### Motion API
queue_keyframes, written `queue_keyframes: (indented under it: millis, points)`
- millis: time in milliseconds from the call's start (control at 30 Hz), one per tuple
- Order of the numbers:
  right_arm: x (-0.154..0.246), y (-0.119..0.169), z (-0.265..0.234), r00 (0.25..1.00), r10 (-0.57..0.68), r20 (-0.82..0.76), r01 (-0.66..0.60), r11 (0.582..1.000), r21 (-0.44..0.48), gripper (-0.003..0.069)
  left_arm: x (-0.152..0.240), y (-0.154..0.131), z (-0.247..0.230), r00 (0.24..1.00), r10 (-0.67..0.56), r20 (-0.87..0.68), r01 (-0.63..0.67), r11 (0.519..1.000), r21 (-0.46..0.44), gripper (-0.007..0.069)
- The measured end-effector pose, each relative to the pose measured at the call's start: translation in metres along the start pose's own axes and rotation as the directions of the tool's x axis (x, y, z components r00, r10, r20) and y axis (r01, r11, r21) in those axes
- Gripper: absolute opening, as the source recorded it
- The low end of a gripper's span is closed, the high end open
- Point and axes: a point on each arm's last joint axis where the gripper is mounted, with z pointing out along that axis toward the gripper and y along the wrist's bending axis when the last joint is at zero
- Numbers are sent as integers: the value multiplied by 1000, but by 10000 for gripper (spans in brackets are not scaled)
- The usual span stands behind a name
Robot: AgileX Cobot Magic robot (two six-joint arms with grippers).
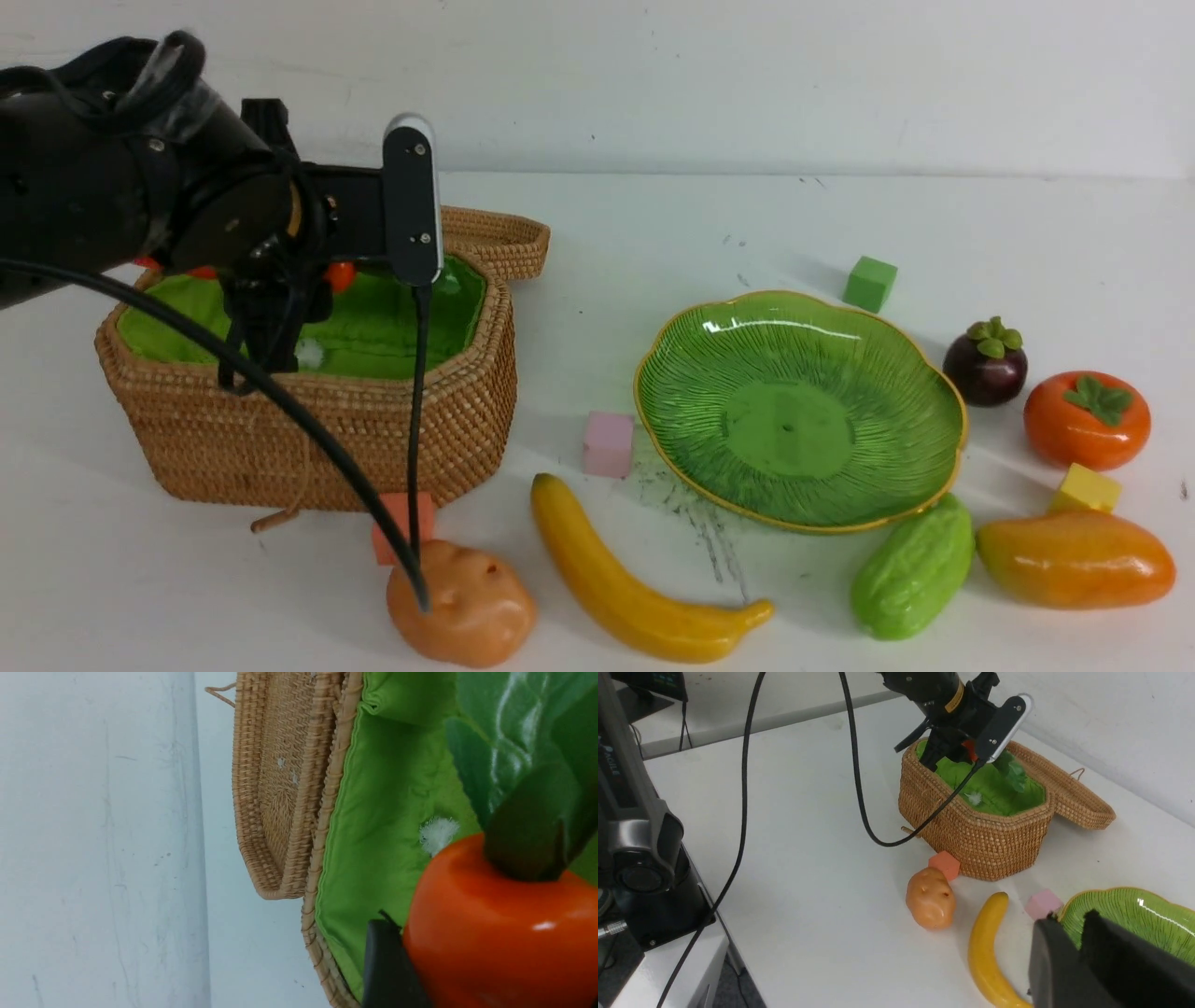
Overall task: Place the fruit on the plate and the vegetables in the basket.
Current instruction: Use the left arm to grab a carrot and put it into the left basket, then grab a potato with your left arm and place it in the basket on the left
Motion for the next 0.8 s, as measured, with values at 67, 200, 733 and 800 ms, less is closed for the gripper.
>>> queue_keyframes:
  millis: [67,200,733,800]
  points:
    - [0,0,0,1000,0,-3,0,1000,-2,107,0,1,0,1000,-9,5,9,1000,-6,378]
    - [1,0,0,1000,0,-6,0,1000,-3,110,-1,2,-1,999,-29,15,30,999,-16,381]
    - [1,1,0,1000,1,-13,-1,1000,-8,116,-12,-1,-27,953,-298,52,298,955,13,559]
    - [1,1,0,1000,2,-13,-2,1000,-11,117,-17,-3,-42,912,-406,63,404,914,45,508]
